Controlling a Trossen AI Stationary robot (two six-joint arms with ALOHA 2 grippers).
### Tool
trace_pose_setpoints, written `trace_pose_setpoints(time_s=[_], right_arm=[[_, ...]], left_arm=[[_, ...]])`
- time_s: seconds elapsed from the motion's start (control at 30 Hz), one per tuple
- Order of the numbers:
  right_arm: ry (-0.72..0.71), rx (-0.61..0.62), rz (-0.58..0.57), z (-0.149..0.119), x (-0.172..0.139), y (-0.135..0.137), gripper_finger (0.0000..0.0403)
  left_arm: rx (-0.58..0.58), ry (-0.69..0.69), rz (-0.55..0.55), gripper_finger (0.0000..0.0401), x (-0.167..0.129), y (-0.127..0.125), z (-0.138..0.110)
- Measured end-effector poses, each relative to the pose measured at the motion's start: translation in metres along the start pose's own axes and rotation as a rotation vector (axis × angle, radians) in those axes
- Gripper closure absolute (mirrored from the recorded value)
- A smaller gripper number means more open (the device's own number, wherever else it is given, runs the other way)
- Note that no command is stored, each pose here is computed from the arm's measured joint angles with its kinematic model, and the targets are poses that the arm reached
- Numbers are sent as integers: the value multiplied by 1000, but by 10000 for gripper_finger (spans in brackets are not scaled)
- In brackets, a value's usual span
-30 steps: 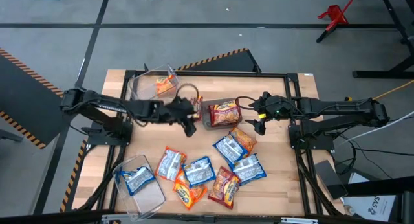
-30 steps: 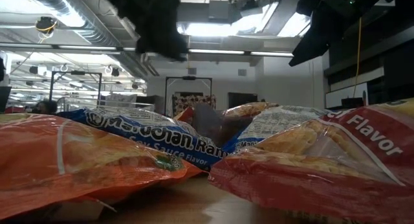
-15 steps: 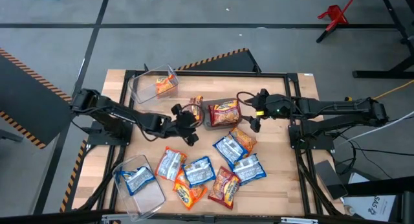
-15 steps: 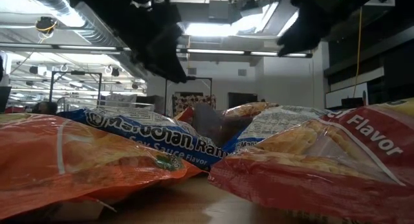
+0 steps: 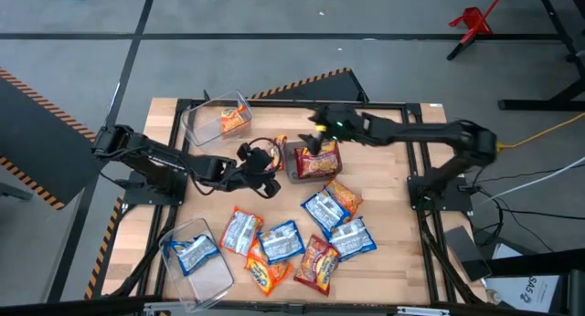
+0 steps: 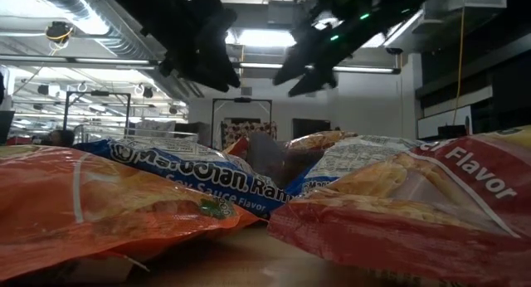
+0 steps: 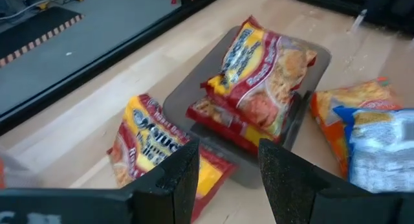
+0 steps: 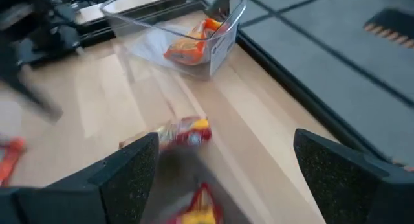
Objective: Sort Maruchan noodles
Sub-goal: Put the red noodle pack into the black bin
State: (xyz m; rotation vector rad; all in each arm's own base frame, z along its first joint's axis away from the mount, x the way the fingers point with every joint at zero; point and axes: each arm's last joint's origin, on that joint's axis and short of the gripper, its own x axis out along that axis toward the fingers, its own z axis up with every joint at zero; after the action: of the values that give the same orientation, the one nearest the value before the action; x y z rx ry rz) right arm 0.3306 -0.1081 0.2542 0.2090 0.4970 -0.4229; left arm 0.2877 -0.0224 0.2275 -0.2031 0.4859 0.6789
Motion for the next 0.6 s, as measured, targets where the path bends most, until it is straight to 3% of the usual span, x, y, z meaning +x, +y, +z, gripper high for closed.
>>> trace_pose_setpoints(time_s=[0.3,0.6], right_arm=[[161,70,31,3,82,-4,59],[241,149,49,-4,111,-2,59]], left_arm=[[28,8,-30,248,-6,-7,-5],[48,13,-61,248,-15,-14,-9]])
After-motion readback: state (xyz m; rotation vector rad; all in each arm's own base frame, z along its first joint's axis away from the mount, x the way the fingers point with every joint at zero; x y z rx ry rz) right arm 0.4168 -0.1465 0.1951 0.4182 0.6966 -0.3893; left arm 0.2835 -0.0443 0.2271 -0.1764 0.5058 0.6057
